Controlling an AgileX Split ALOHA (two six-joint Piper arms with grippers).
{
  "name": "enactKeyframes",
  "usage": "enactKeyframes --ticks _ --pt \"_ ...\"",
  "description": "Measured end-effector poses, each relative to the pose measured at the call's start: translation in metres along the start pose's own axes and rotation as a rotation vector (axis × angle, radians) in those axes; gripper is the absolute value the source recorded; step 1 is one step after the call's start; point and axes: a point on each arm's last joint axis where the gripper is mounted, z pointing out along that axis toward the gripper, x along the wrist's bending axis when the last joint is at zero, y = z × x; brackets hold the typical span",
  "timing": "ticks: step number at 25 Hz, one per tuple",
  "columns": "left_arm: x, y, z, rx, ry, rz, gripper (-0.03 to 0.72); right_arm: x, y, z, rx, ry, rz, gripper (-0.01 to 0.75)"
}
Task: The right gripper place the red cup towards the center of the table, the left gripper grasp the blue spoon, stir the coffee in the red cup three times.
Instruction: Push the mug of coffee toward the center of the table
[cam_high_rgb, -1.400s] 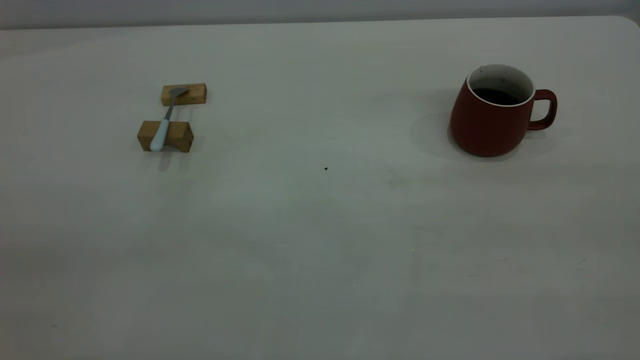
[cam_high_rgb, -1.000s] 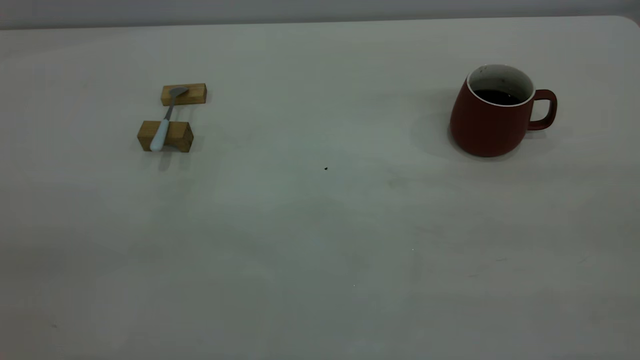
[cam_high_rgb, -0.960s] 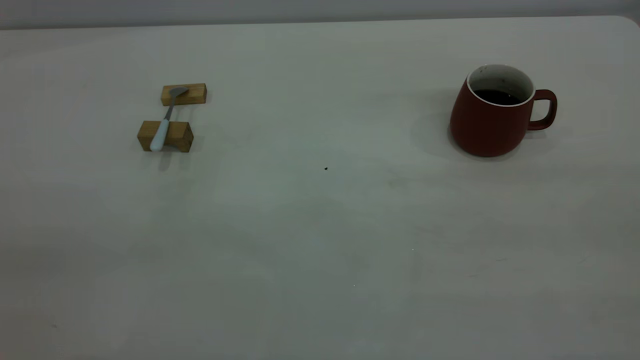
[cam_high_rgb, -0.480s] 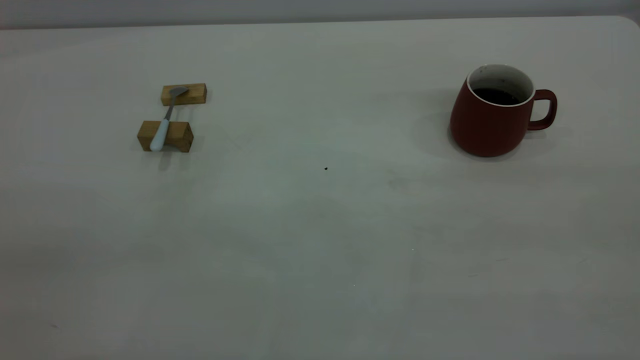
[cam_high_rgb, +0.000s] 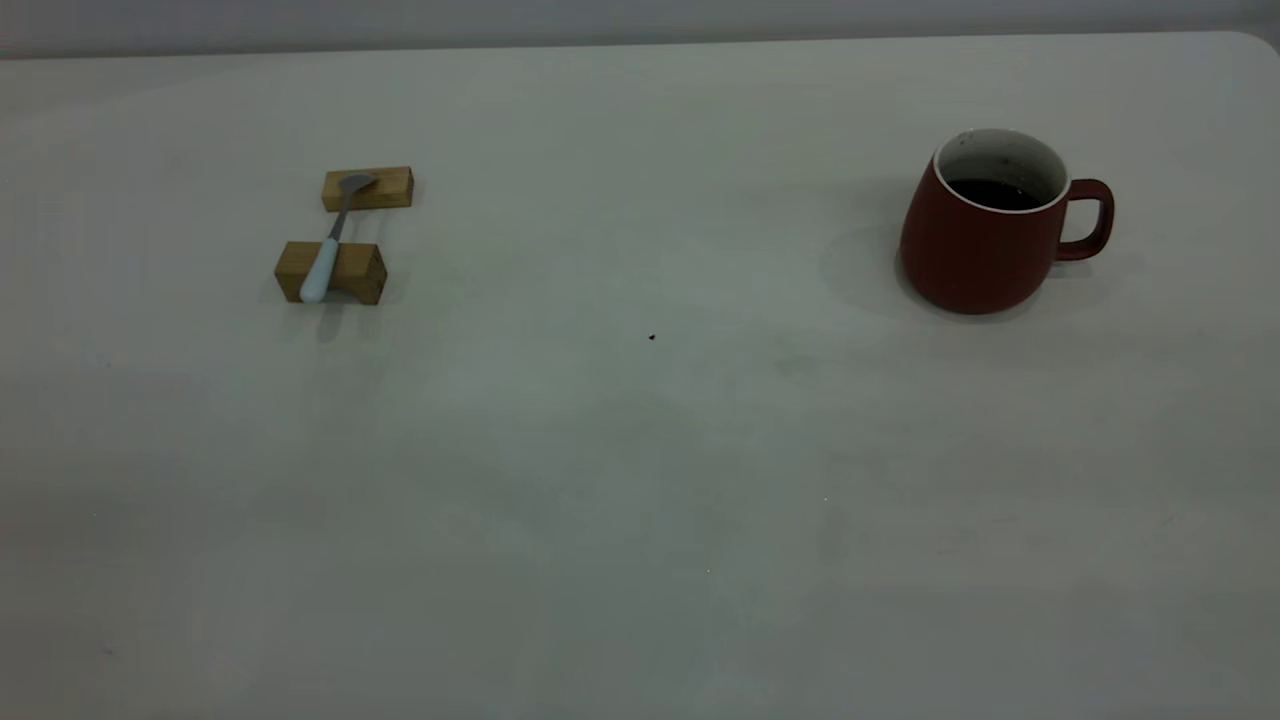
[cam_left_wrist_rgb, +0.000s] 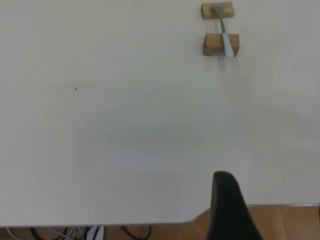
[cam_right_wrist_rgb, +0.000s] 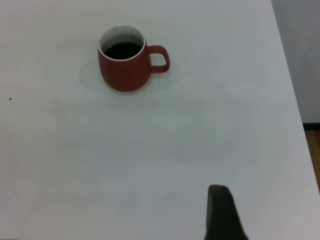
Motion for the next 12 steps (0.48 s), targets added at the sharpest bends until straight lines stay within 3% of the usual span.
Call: enactKeyframes --ticks 7,12 --pt "0.000 0.000 0.000 0.000 0.000 0.001 0.497 0.000 0.002 -0.001 0.001 -0.001 -0.001 0.511" --pt "0.000 0.000 0.000 0.000 0.000 0.001 0.497 -0.001 0.036 0.000 0.110 0.011 -0.018 0.566"
